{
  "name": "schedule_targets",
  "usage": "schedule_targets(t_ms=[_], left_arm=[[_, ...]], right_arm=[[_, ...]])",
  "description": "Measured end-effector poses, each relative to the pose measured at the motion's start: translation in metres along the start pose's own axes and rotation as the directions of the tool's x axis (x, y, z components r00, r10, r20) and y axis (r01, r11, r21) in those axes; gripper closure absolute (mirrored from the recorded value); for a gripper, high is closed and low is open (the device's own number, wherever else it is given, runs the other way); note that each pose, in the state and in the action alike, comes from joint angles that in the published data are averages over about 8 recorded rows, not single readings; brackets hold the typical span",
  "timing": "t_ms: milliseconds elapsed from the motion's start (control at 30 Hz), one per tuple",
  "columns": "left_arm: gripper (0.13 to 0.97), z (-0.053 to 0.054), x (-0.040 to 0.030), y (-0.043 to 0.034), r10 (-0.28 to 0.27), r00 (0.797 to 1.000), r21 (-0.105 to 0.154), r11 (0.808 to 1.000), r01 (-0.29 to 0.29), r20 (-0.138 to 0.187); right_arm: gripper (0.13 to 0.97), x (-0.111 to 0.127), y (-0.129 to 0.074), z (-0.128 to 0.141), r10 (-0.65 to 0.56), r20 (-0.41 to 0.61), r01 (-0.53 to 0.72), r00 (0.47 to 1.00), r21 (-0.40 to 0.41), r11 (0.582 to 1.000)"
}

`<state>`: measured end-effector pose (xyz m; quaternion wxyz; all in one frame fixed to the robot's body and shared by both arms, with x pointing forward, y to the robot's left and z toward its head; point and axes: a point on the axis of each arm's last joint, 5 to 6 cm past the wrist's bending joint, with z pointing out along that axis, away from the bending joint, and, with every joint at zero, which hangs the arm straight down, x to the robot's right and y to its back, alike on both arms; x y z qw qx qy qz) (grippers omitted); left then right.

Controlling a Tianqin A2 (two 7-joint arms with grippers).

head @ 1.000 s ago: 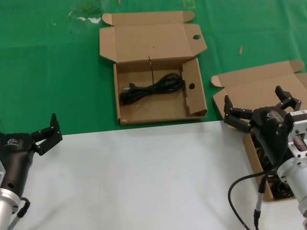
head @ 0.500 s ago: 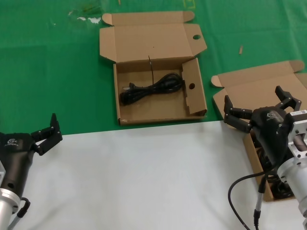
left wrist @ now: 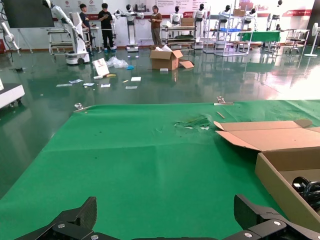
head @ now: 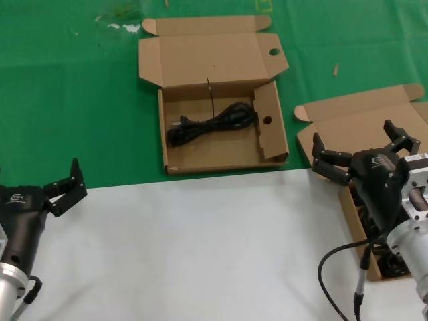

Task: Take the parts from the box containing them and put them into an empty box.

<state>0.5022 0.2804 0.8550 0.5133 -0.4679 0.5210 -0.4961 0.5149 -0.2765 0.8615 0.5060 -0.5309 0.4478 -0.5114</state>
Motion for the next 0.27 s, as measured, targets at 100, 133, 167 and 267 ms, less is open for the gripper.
schedule_targets(t_ms=[100,133,167,267], left_arm=[[0.132,0.0,0.0,0.0,0.0,1.0,0.0,1.0,0.0,0.0],[0.132,0.0,0.0,0.0,0.0,1.0,0.0,1.0,0.0,0.0],[0.132,0.0,0.0,0.0,0.0,1.0,0.0,1.0,0.0,0.0],[0.132,0.0,0.0,0.0,0.0,1.0,0.0,1.0,0.0,0.0]], right_arm=[[0.13,0.0,0.0,0.0,0.0,0.0,0.0,1.0,0.0,1.0],[0.13,0.0,0.0,0.0,0.0,0.0,0.0,1.0,0.0,1.0],[0.13,0.0,0.0,0.0,0.0,0.0,0.0,1.0,0.0,1.0],[0.13,0.0,0.0,0.0,0.0,0.0,0.0,1.0,0.0,1.0]])
